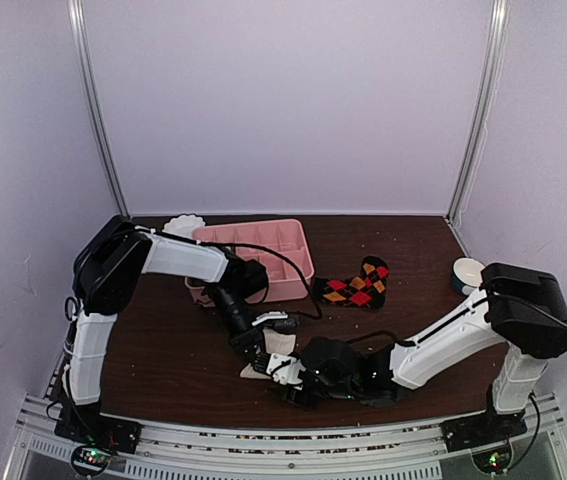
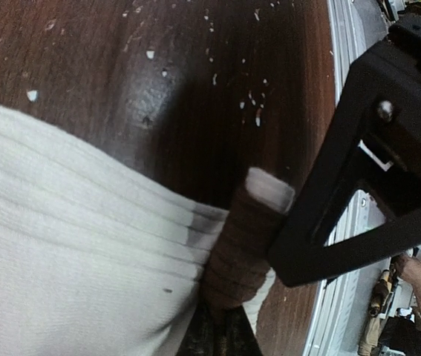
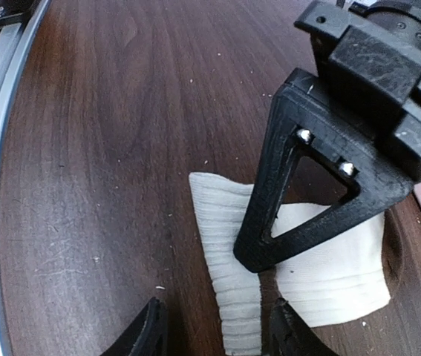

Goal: Roll the socks
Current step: Roll the sock.

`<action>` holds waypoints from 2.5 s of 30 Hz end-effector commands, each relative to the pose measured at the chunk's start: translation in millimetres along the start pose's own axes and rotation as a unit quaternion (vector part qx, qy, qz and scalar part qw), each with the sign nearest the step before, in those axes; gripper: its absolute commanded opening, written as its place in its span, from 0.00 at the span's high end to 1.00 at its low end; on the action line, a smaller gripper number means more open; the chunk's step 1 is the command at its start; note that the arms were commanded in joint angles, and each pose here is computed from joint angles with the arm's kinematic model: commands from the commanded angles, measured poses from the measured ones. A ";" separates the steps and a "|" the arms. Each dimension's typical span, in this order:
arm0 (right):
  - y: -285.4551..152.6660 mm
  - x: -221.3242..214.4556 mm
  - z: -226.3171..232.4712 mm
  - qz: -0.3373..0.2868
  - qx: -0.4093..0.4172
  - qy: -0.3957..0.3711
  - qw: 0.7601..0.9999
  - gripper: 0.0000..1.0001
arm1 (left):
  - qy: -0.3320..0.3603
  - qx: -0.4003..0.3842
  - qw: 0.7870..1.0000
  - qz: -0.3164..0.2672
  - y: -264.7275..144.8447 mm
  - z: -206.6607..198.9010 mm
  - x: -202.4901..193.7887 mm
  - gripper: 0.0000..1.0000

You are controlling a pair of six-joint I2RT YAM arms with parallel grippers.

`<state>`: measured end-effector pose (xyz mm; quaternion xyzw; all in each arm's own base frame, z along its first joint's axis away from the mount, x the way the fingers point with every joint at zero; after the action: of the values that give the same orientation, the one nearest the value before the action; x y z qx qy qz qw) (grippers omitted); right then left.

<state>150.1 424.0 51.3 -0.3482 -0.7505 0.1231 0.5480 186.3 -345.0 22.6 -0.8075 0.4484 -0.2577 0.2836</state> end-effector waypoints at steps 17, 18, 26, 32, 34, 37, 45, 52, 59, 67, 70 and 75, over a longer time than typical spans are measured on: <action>28.3 -72.3 11.7 0.081 0.028 0.044 0.995 0.93 | 0.048 0.037 0.997 0.040 7.4 18.7 -11.0 0.85; 27.8 -78.0 13.4 0.086 0.033 0.054 0.994 0.95 | 0.054 0.038 0.997 0.036 4.5 17.2 -9.9 0.80; 19.9 -118.8 31.5 0.117 0.118 0.173 0.971 1.00 | 0.137 0.121 0.981 -0.067 -62.6 -8.0 7.4 0.02; 11.6 -127.4 34.0 0.119 0.153 0.238 0.952 1.00 | 0.196 0.249 0.939 -0.134 -94.8 -12.4 3.6 0.02; 9.8 -131.1 37.1 0.128 0.163 0.249 0.946 1.00 | 0.188 0.299 0.926 -0.133 -105.2 -12.9 3.8 0.02; 9.0 -140.1 42.1 0.158 0.179 0.262 0.935 1.00 | 0.177 0.364 0.907 -0.114 -118.8 -7.5 5.4 0.02; 7.9 -148.4 45.3 0.202 0.191 0.277 0.920 1.00 | 0.048 0.434 0.882 -0.177 -192.0 38.5 4.3 0.02; 8.6 -156.1 49.1 0.224 0.206 0.314 0.899 1.00 | 0.172 0.322 0.908 -0.206 -175.6 -23.2 6.7 0.02; 10.1 -162.7 45.5 0.242 0.221 0.385 0.863 1.00 | 0.268 0.231 0.926 -0.133 -93.9 -54.4 -7.6 0.15; 9.3 -168.1 42.4 0.262 0.213 0.411 0.847 1.00 | 0.272 0.223 0.931 -0.091 -53.9 -30.9 -2.5 0.43; 10.4 -172.8 41.5 0.273 0.208 0.416 0.842 1.00 | 0.281 0.229 0.929 -0.075 -44.1 -22.3 0.8 0.62; 12.3 -177.6 36.9 0.274 0.200 0.433 0.835 1.00 | 0.284 0.232 0.928 -0.070 -35.3 -12.8 5.1 0.73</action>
<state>192.9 422.8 21.6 -0.2327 -0.4569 0.1537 0.8447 191.5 -323.0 55.6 -0.6542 0.3909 -0.5653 0.3157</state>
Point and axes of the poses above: each gripper's point midway between its finger pads, its own y axis out along the fingers, its own z axis along the line the jaws close on, x = y × z, the point moved 1 cm from there along -y, back along the fingers, and after that the axes turned 9 degrees about -y, right-handed, at the moved point
